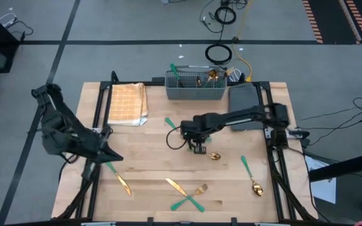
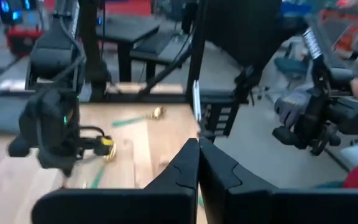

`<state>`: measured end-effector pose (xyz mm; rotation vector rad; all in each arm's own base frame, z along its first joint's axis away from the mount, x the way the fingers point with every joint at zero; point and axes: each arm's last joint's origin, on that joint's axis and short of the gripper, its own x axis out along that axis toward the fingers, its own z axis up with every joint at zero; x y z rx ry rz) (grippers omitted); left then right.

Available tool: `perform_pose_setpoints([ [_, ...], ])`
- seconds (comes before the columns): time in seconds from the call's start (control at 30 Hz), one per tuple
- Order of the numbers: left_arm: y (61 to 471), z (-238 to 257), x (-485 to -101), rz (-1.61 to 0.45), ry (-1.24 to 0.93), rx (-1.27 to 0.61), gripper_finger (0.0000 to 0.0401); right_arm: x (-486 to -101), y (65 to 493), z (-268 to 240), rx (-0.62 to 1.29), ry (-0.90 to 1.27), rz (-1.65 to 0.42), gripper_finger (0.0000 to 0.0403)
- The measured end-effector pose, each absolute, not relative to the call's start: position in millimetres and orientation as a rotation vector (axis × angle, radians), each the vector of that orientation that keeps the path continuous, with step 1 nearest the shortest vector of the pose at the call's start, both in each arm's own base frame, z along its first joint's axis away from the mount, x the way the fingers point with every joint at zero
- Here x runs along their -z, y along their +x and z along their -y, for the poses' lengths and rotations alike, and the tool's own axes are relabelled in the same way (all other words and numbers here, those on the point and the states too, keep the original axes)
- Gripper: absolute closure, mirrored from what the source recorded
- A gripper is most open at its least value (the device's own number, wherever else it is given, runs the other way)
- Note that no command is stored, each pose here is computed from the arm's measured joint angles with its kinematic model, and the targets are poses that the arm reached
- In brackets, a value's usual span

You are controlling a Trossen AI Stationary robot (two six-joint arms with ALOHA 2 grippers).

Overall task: Sort silverware
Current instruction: Put the fork into the right section of the dish rack

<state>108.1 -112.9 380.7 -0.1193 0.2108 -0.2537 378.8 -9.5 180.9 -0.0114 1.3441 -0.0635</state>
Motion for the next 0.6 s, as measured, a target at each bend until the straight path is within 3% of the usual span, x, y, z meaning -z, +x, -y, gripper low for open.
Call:
perform_pose_setpoints([
  [0.17,96,102,-393,-0.11,-0.065,0.245,0.0393,-241,373,15,0.191,-0.132,-1.071,0.0402],
  [0.37,86,89,-399,-0.045,0.036,0.129,0.0393,-332,342,47,0.472,-0.222,-0.562,0.0403],
  [0.5,77,80,-401,-0.033,0.066,0.053,0.0395,-346,301,75,0.619,-0.194,-0.304,0.0403],
  [0.6,71,74,-400,-0.038,0.072,0.018,0.0397,-333,267,98,0.752,-0.137,-0.161,0.0403],
])
